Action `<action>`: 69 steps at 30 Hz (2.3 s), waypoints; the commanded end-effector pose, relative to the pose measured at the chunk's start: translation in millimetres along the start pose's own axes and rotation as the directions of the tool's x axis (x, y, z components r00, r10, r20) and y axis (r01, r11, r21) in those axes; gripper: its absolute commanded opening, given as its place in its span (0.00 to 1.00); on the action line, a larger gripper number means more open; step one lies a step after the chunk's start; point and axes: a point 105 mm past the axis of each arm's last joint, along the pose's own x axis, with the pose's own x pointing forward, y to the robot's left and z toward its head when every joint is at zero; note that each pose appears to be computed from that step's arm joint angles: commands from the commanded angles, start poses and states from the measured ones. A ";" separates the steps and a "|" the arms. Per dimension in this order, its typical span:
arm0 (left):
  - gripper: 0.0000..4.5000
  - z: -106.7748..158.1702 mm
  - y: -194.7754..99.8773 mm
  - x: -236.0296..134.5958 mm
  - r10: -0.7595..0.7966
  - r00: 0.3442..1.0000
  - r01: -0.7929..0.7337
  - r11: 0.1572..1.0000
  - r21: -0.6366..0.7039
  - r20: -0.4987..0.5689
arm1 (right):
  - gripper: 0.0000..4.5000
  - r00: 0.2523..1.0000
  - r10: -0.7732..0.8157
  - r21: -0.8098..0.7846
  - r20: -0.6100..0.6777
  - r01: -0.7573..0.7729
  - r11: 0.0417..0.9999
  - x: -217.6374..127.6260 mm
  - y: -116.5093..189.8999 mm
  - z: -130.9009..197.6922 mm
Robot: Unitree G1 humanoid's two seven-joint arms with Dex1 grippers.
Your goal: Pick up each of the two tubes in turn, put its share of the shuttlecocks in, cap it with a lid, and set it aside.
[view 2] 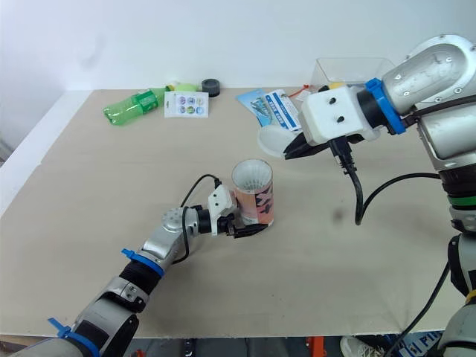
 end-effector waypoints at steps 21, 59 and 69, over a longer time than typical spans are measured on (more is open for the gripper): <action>0.81 -25.0 17.4 -18.8 0.043 0.979 -0.052 0.998 -0.042 -0.200 | 0.01 0.986 0.167 -0.219 0.001 -0.163 0.962 -0.6 -3.2 28.6; 0.81 -27.9 17.0 -14.6 0.061 0.976 -0.073 0.996 -0.048 -0.208 | 0.43 0.958 0.287 -0.239 -0.007 -0.280 0.930 23.7 -9.3 25.8; 0.81 -28.5 17.0 -15.3 0.064 0.976 -0.077 0.996 -0.054 -0.208 | 0.60 0.954 0.198 -0.117 0.227 -0.176 0.978 6.5 -20.2 51.8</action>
